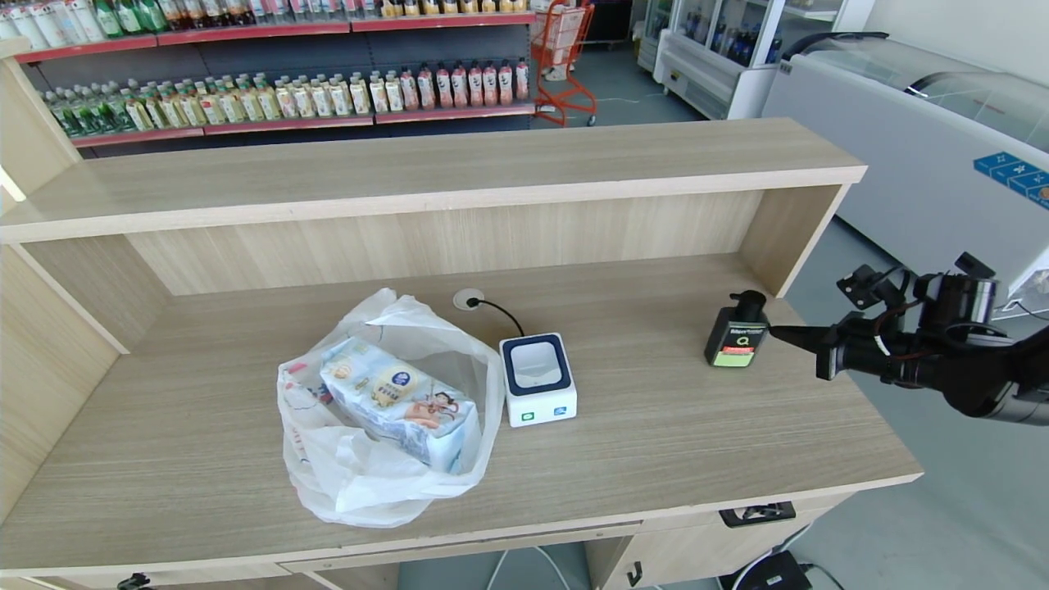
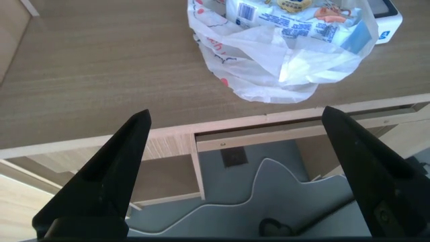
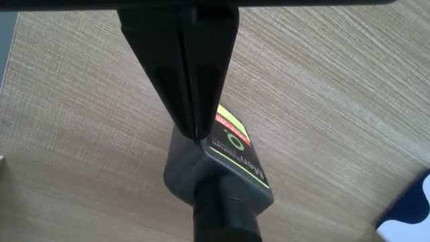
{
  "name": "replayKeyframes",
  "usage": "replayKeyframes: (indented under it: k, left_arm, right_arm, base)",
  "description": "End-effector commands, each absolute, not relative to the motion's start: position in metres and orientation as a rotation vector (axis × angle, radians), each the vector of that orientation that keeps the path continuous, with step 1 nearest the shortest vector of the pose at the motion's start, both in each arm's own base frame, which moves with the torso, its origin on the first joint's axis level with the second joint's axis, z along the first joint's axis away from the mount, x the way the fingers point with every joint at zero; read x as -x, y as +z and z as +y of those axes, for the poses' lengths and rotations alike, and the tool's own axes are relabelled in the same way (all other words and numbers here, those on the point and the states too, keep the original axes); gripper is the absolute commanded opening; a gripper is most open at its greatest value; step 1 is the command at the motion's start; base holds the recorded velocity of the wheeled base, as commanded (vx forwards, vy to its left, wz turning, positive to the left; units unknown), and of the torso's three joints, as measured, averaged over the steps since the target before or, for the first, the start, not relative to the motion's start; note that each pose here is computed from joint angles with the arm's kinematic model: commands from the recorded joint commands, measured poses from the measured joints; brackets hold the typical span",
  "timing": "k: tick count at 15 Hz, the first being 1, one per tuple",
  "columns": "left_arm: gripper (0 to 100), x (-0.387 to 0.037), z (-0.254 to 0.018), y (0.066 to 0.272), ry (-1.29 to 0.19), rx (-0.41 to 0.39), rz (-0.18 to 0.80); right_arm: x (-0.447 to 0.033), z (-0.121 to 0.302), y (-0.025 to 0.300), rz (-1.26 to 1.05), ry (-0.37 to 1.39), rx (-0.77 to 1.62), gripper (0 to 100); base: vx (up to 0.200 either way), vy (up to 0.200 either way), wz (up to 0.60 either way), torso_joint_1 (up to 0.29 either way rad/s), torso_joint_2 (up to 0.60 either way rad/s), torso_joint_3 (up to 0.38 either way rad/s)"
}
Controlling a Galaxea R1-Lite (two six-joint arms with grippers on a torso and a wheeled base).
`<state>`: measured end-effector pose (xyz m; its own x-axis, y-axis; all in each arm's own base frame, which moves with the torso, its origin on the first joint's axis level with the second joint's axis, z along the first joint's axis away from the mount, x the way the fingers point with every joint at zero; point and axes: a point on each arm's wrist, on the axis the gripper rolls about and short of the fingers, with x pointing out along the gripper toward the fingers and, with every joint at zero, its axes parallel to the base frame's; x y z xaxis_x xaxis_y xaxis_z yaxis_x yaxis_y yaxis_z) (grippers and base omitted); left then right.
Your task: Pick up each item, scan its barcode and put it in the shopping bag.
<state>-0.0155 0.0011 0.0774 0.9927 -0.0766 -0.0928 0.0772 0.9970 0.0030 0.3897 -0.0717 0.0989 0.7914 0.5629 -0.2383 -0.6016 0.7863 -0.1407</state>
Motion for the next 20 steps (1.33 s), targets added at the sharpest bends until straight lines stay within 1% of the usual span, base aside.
replayKeyframes:
  k: [1, 5, 7, 8, 12, 18, 19, 20]
  left_arm:
    - [100, 0.015, 0.001, 0.077, -0.077, -0.007, 0.093]
    - [100, 0.015, 0.001, 0.077, -0.077, -0.007, 0.093]
    - [100, 0.015, 0.001, 0.077, -0.077, -0.007, 0.093]
    - [100, 0.015, 0.001, 0.077, -0.077, -0.007, 0.093]
    - [100, 0.015, 0.001, 0.077, -0.077, -0.007, 0.093]
    - [100, 0.015, 0.001, 0.077, -0.077, -0.007, 0.093]
    - [100, 0.015, 0.001, 0.077, -0.077, -0.007, 0.093]
    - [100, 0.015, 0.001, 0.077, -0.077, -0.007, 0.093]
  right_arm:
    - [-0.387, -0.071, 0.102, 0.180, 0.633, 0.220, 0]
    - [-0.376, -0.069, 0.113, 0.150, 0.633, 0.269, 0]
    - [-0.366, -0.072, 0.125, 0.127, 0.621, 0.294, 0]
    - [-0.365, -0.073, 0.127, 0.119, 0.629, 0.295, 100]
    - [-0.369, -0.078, 0.129, 0.075, 0.623, 0.322, 100]
    - [-0.386, -0.092, 0.100, 0.109, 0.616, 0.292, 100]
    - [-0.389, -0.093, 0.096, 0.109, 0.633, 0.285, 100]
    - [-0.391, -0.092, 0.090, 0.104, 0.689, 0.267, 100]
  base:
    - [0.000, 0.000, 0.00, 0.000, 0.00, 0.000]
    - [0.000, 0.000, 0.00, 0.000, 0.00, 0.000]
    - [0.000, 0.000, 0.00, 0.000, 0.00, 0.000]
    - [0.000, 0.000, 0.00, 0.000, 0.00, 0.000]
    - [0.000, 0.000, 0.00, 0.000, 0.00, 0.000]
    - [0.000, 0.000, 0.00, 0.000, 0.00, 0.000]
    - [0.000, 0.000, 0.00, 0.000, 0.00, 0.000]
    - [0.000, 0.000, 0.00, 0.000, 0.00, 0.000]
